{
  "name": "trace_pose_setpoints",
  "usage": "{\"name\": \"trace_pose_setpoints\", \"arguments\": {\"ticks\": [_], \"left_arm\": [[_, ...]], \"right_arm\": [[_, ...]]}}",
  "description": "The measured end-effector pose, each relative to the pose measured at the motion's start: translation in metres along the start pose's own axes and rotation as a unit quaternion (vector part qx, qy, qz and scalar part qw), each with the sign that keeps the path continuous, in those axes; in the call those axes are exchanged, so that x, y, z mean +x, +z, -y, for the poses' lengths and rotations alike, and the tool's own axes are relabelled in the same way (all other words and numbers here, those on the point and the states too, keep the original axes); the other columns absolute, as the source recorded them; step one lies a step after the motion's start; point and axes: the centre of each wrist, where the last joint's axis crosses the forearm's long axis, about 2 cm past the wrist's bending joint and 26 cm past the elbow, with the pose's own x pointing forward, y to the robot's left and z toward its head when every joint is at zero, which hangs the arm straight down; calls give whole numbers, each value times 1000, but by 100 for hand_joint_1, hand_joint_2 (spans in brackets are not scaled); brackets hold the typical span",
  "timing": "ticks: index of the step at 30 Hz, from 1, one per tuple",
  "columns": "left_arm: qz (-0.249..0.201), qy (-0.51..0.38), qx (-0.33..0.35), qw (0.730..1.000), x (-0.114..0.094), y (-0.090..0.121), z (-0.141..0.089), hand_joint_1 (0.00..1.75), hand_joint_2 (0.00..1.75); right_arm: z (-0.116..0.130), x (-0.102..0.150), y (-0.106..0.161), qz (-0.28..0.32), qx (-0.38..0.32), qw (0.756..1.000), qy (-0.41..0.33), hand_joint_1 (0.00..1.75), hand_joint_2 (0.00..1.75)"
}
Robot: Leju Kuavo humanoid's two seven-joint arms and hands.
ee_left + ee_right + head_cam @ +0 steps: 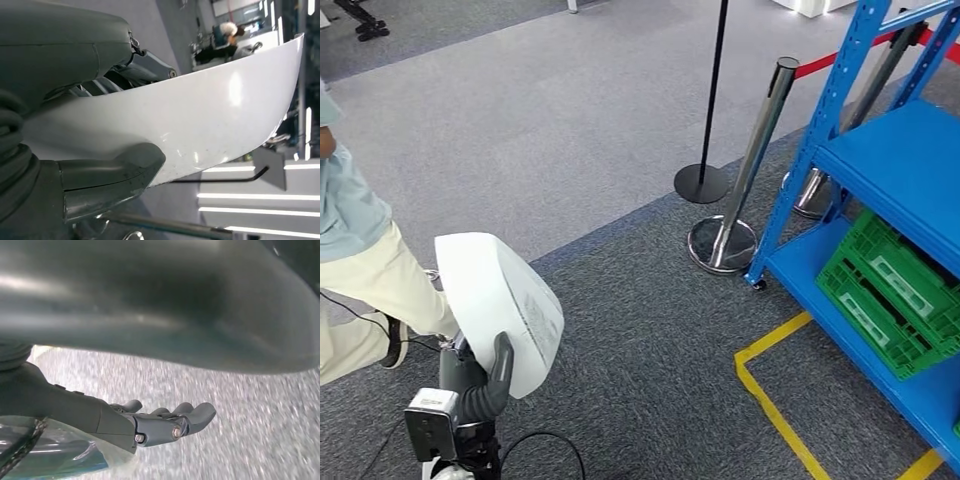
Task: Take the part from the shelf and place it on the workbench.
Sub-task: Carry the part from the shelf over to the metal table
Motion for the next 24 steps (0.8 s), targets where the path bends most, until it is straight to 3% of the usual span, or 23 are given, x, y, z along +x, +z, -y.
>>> {"name": "trace_pose_setpoints", "arguments": {"ticks": [24], "left_arm": [[3,15,15,1000,5,12,-1,175,175]], "right_arm": [[-2,6,-1,22,-11,997,74,0,0]]}}
